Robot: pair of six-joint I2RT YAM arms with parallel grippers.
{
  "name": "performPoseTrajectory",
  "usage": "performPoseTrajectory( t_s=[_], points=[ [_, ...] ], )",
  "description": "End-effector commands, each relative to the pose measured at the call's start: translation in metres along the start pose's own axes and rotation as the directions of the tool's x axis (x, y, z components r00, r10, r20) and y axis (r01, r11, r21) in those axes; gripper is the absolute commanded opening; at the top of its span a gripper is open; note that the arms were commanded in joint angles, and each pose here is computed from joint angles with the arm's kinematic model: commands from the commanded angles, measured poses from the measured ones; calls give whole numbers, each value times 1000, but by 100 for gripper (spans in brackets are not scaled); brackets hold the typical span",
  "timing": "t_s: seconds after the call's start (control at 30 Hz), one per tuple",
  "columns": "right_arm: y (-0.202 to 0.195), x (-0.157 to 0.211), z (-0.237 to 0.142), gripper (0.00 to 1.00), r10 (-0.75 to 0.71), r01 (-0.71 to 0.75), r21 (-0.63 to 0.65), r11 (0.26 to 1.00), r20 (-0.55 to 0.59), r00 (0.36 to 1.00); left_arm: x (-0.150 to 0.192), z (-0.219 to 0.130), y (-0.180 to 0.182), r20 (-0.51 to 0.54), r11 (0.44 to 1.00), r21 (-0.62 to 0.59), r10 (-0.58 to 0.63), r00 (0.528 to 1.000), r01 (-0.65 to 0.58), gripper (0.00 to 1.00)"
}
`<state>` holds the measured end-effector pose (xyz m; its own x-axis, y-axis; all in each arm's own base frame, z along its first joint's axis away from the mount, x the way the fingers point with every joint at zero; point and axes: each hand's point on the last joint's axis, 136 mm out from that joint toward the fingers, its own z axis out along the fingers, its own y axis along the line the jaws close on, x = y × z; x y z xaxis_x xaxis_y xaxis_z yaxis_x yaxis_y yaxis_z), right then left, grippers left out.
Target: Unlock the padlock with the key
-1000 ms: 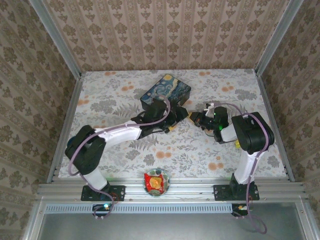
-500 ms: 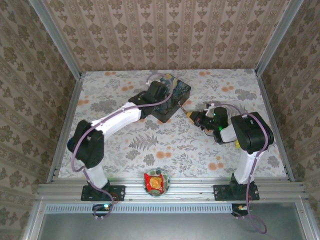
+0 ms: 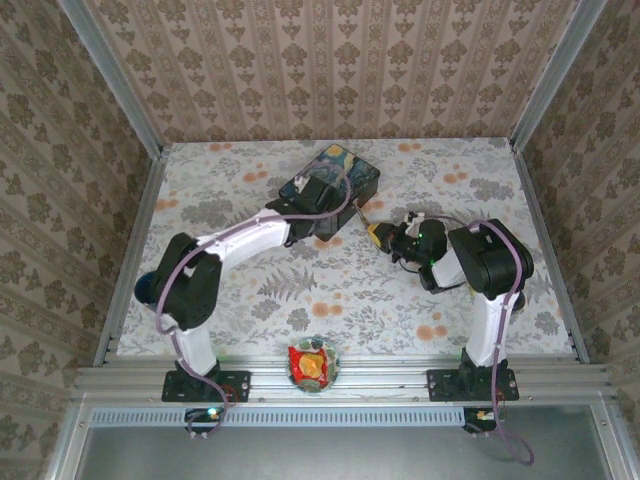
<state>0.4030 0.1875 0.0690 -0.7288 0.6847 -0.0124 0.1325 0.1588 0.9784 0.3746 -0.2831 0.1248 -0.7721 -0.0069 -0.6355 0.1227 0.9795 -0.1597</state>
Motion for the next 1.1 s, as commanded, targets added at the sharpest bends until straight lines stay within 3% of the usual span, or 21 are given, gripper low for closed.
performPoseTrajectory(
  t_s=[0.0,0.07,0.23,0.43,0.63,1.07],
  points=[
    [2,4,2,0,-22,22,17,1000,3,1000,-21,-36,-44,40,929,293,-247,968,225,84],
    [2,5,3,0,-47,47,24,999,2,999,-19,-37,-61,-13,883,370,-304,953,287,85],
    [9,1,7,0,-97,97,35,995,2,995,-14,-13,-96,-86,840,429,-327,941,331,86],
    [14,0,6,0,-146,145,61,987,3,989,-10,24,-113,-129,839,405,-342,931,364,83],
    [12,-1,8,0,-158,158,75,985,2,987,-3,44,-116,-158,839,377,-360,920,393,65],
    [11,-3,12,0,-154,154,68,986,1,988,3,72,-111,-171,837,343,-390,905,426,45]
  ],
)
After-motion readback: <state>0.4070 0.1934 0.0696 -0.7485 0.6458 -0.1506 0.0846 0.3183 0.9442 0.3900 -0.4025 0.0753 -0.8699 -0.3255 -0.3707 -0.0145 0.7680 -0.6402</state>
